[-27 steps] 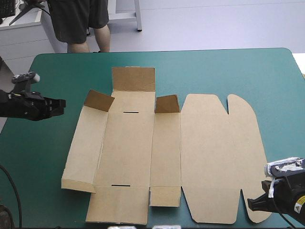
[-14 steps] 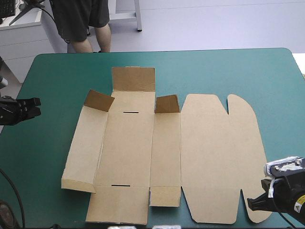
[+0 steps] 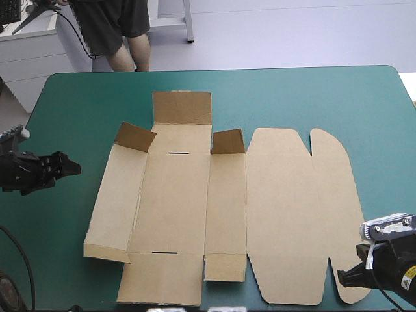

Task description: Fold the box

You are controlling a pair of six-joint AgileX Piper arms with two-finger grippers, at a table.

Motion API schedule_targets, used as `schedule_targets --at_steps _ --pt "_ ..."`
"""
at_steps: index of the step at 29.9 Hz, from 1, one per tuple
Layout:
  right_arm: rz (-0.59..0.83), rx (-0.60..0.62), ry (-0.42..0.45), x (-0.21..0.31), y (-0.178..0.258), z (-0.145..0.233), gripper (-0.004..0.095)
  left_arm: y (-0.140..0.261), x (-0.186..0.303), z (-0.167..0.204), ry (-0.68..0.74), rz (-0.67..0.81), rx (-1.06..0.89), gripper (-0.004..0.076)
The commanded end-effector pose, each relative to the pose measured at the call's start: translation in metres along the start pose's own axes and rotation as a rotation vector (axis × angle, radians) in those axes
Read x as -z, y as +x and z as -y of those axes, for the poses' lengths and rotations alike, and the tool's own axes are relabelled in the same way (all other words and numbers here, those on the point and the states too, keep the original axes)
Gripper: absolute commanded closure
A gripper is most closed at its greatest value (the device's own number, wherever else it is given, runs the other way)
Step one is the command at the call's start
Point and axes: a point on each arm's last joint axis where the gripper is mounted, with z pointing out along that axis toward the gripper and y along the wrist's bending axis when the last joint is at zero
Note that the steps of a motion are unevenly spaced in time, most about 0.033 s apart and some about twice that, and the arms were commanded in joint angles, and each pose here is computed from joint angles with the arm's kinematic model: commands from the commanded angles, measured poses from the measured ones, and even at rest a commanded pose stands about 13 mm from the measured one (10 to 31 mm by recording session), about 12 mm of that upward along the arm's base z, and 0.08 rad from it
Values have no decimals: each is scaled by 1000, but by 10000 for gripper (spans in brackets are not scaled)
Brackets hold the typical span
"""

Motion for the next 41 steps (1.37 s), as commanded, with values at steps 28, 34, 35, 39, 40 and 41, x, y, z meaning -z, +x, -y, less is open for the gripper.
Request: schedule_targets --at_steps 28,34,35,39,40,41 --pt "46 -6 -22 4 -7 -2 922 61 -105 27 144 -355 -136 157" --pt "44 -6 -22 4 -7 -2 922 62 -118 30 170 -400 -138 164" --pt "44 -6 -22 4 -7 -2 922 62 -118 30 168 -398 -138 177" --pt "42 -6 -22 4 -7 -2 922 62 -118 30 169 -399 -138 297" --pt "42 -6 -22 4 -7 -2 922 62 -118 30 172 -400 -136 333" --pt "42 -6 -22 4 -7 -2 922 62 -118 31 175 -400 -134 377"
